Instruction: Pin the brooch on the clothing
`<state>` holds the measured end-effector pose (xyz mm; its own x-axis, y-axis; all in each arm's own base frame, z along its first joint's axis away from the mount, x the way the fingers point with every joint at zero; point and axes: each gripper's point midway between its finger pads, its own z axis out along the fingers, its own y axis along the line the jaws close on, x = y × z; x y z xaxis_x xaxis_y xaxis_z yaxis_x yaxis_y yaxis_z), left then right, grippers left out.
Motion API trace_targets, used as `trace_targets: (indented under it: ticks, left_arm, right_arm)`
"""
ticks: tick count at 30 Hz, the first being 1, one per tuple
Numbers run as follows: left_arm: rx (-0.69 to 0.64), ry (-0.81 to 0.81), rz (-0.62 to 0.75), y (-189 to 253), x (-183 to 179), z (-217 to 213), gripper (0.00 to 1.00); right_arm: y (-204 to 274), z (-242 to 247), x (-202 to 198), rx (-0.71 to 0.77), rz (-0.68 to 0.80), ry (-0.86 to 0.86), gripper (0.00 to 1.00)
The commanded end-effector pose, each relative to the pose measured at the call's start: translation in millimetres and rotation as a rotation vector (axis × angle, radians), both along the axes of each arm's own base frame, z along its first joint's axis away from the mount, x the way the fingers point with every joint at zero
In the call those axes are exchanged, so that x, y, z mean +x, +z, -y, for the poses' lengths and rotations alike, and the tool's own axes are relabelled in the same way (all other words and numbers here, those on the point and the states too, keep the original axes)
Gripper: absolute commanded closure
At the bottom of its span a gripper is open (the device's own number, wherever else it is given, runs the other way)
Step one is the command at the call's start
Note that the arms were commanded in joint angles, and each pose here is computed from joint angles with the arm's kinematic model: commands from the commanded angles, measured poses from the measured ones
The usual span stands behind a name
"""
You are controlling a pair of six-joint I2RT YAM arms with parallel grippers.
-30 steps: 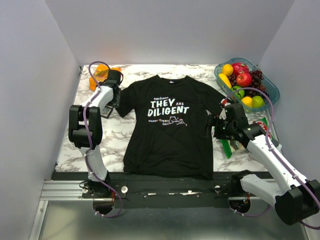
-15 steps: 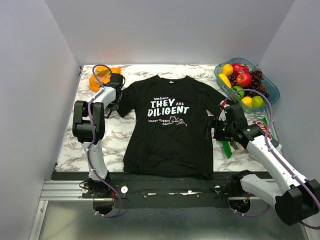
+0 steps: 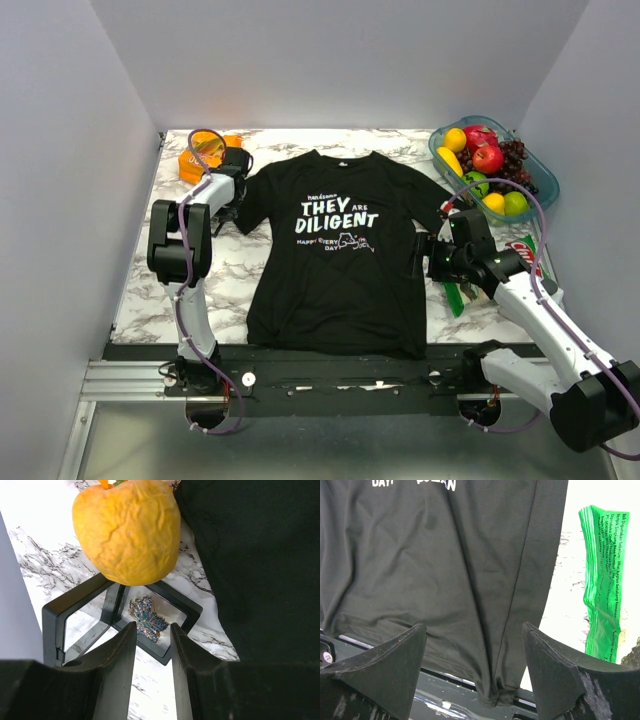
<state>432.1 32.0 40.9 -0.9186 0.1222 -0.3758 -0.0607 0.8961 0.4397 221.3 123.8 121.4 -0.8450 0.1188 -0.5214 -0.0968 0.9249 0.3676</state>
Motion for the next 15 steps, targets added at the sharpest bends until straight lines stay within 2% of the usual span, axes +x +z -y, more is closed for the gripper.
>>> trace_targets:
  ticks: [1, 15]
  left_arm:
    - [0.036, -0.001, 0.014, -1.6, 6.1, -1.1, 0.59]
    - [0.074, 0.009, 0.011, -7.8, 1.8, -5.7, 0.59]
  right_arm:
    - [0.6, -2.9, -0.4, 0.020, 0.009, 0.014, 0.15]
    - [-1.2, -2.4, -2.7, 0.019, 0.004, 0.015, 0.15]
